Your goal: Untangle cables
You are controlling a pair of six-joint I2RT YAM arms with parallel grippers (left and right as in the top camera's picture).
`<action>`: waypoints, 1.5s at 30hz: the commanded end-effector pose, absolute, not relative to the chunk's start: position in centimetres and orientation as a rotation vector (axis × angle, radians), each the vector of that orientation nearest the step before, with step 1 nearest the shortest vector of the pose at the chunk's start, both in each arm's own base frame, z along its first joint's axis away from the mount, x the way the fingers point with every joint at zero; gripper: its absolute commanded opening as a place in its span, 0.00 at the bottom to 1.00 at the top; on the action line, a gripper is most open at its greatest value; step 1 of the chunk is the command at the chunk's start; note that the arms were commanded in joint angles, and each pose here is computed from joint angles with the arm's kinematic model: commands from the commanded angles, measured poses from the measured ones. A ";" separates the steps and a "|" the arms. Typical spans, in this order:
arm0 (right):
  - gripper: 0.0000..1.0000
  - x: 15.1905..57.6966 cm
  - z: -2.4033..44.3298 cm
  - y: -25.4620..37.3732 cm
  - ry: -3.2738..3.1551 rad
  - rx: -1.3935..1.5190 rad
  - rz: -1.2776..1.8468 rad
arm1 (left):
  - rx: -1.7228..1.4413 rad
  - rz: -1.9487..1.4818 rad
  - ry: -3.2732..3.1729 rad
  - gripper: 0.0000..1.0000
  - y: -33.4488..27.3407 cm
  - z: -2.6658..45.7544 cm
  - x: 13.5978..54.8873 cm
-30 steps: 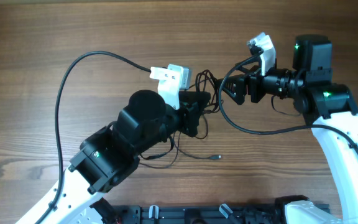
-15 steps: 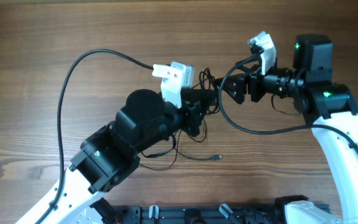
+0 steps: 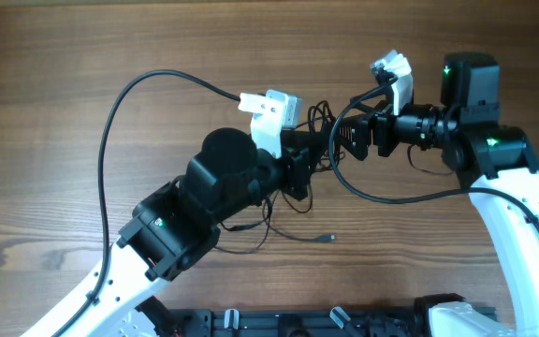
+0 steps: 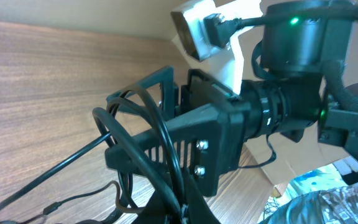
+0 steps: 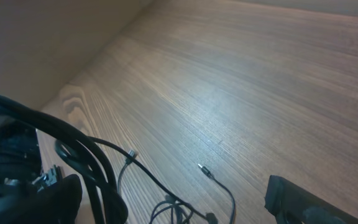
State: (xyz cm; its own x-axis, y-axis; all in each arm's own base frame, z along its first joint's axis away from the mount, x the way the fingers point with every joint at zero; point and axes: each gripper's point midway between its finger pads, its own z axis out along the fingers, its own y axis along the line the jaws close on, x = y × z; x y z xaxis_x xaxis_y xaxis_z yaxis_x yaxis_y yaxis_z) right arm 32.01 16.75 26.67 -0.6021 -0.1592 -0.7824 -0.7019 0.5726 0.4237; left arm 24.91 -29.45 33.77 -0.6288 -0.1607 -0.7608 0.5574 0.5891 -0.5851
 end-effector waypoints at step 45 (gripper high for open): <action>0.04 29.2 29.8 19.1 1.837 -0.899 1.220 | -0.140 -0.762 2.284 0.04 -22.9 26.6 27.3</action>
State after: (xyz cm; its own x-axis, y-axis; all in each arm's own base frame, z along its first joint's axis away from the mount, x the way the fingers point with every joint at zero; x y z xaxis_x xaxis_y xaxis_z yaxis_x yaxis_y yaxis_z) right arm 29.04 19.03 29.46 -0.4482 -0.1807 -0.8755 -0.8701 0.3128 0.3809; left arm 27.47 -22.76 26.86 -0.7140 -0.2940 -0.6355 0.1315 0.8351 -0.5341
